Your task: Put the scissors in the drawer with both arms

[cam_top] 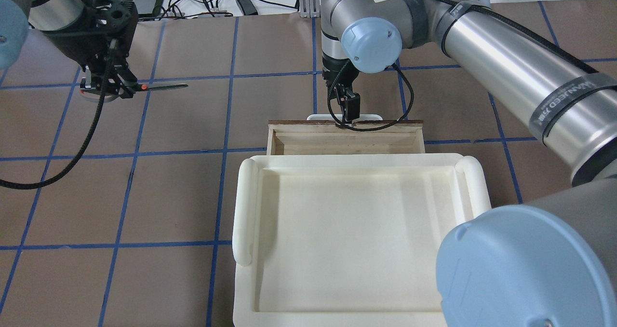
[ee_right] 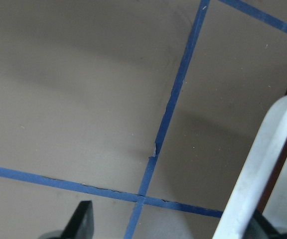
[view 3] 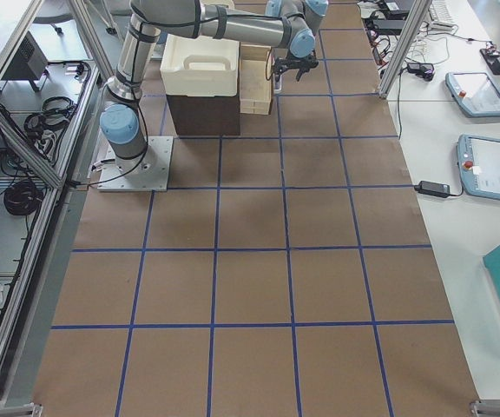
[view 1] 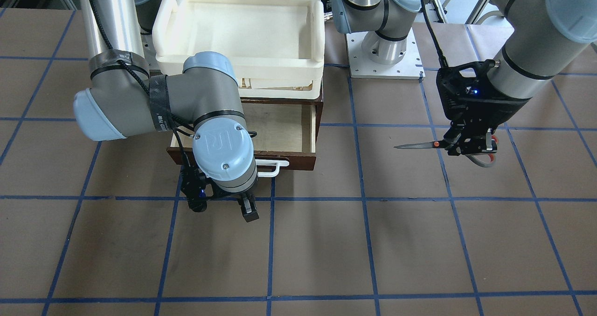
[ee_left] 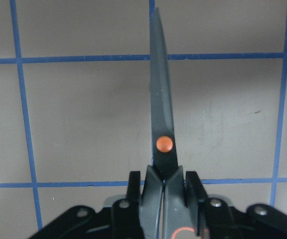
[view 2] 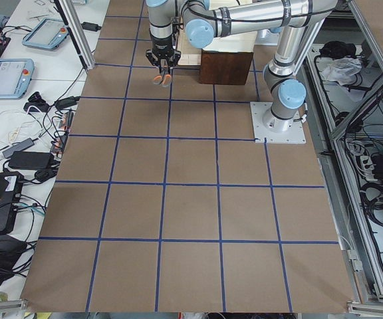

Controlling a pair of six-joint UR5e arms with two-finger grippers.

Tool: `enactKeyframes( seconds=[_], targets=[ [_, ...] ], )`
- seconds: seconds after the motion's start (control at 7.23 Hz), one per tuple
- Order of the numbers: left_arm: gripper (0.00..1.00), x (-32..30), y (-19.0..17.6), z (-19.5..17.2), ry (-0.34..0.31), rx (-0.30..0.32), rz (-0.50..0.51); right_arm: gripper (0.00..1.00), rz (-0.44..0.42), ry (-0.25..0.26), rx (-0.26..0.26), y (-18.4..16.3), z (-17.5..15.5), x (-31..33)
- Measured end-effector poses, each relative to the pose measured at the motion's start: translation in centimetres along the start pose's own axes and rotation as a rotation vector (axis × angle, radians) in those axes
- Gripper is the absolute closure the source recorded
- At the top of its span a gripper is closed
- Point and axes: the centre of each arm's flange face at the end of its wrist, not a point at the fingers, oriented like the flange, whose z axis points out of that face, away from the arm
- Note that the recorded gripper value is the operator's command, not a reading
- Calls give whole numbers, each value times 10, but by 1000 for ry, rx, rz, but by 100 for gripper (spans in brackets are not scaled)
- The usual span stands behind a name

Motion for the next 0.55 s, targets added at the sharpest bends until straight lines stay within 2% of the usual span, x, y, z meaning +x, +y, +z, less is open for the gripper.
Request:
enactKeyframes(
  seconds=[0.55],
  targets=[
    [100, 1, 0, -2, -3, -8, -1, 0, -8, -38, -3, -5, -1, -17]
  ],
)
